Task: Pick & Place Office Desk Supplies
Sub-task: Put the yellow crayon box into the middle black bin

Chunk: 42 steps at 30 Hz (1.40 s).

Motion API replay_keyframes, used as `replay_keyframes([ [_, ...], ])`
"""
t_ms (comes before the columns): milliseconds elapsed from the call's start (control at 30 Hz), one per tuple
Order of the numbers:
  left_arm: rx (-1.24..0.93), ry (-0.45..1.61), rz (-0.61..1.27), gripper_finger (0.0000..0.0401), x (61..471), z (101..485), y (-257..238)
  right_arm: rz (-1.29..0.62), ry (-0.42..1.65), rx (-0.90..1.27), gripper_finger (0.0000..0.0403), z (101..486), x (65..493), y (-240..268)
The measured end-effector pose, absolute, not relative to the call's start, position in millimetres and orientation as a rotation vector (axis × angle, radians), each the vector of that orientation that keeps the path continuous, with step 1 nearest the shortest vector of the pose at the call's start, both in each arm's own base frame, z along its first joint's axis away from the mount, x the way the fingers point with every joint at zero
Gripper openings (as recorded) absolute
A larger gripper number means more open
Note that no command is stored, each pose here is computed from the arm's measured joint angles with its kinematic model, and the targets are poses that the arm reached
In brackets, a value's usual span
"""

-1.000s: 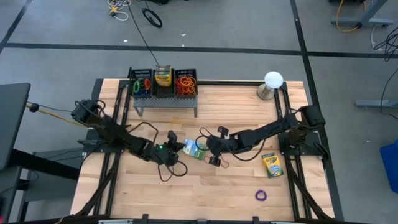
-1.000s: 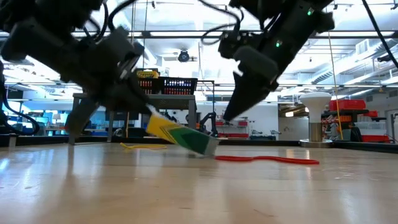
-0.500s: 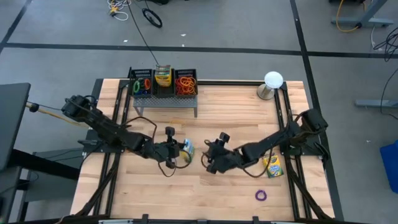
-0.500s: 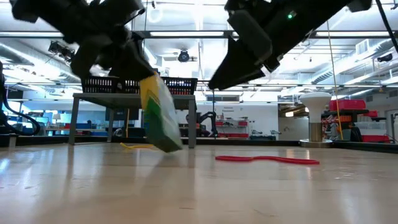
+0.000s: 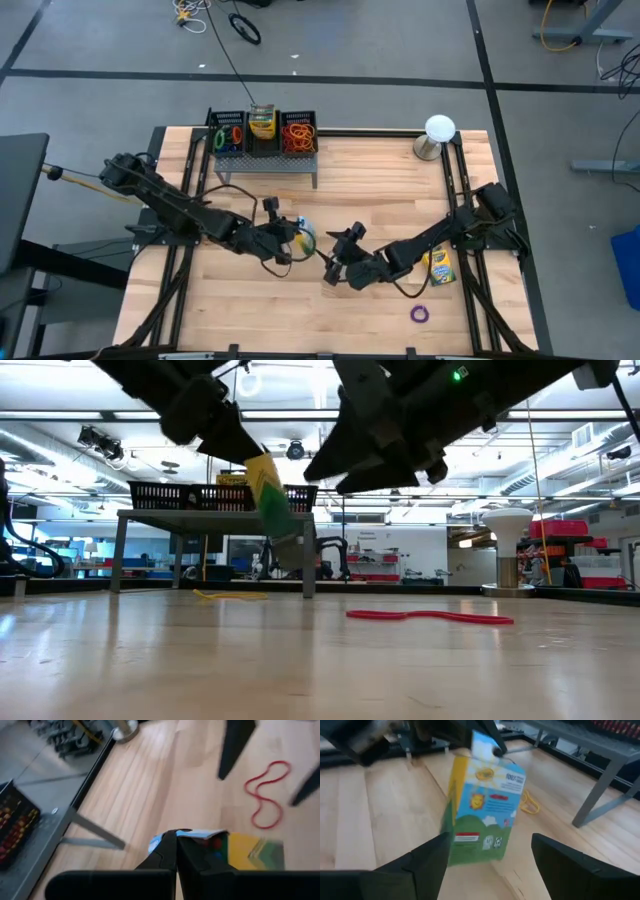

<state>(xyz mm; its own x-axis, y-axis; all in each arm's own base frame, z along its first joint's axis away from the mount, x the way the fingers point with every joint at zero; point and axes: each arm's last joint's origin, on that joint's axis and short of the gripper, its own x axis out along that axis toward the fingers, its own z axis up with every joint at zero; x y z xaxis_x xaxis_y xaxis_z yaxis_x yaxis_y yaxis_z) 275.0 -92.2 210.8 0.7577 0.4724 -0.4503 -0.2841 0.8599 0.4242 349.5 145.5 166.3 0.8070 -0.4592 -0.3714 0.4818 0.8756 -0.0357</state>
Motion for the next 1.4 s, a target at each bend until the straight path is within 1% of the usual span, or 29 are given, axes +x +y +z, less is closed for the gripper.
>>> replay_keyframes([
  [267, 0.273, 0.621, 0.499, 0.0003, 282, 219, -75, -0.559, 0.328, 0.027, 0.0291, 151, 363, 140],
  [500, 0.217, 0.648, 0.507, 0.0003, 284, 218, -63, -0.628, 0.279, -0.013, 0.0291, 145, 385, 146],
  [633, 0.209, 0.646, 0.502, 0.0003, 285, 218, -62, -0.671, 0.291, -0.072, 0.0291, 139, 401, 144],
  [767, 0.198, 0.649, 0.489, 0.0003, 285, 218, -62, -0.717, 0.276, -0.065, 0.0291, 142, 416, 138],
  [867, 0.19, 0.65, 0.49, 0.0003, 285, 218, -62, -0.75, 0.283, -0.067, 0.0291, 140, 422, 131],
  [967, 0.186, 0.654, 0.482, 0.0003, 285, 218, -63, -0.774, 0.266, -0.014, 0.0291, 141, 423, 123],
  [1100, 0.185, 0.657, 0.475, 0.0003, 285, 217, -63, -0.772, 0.296, -0.039, 0.029, 137, 422, 122],
  [1167, 0.188, 0.659, 0.472, 0.0003, 284, 217, -64, -0.759, 0.324, -0.046, 0.0281, 135, 421, 121],
  [1233, 0.187, 0.66, 0.467, 0.0003, 284, 217, -65, -0.747, 0.335, -0.046, 0.0265, 134, 421, 121],
  [1400, 0.176, 0.669, 0.444, 0.0003, 284, 217, -65, -0.714, 0.352, -0.039, 0.02, 133, 422, 120],
])
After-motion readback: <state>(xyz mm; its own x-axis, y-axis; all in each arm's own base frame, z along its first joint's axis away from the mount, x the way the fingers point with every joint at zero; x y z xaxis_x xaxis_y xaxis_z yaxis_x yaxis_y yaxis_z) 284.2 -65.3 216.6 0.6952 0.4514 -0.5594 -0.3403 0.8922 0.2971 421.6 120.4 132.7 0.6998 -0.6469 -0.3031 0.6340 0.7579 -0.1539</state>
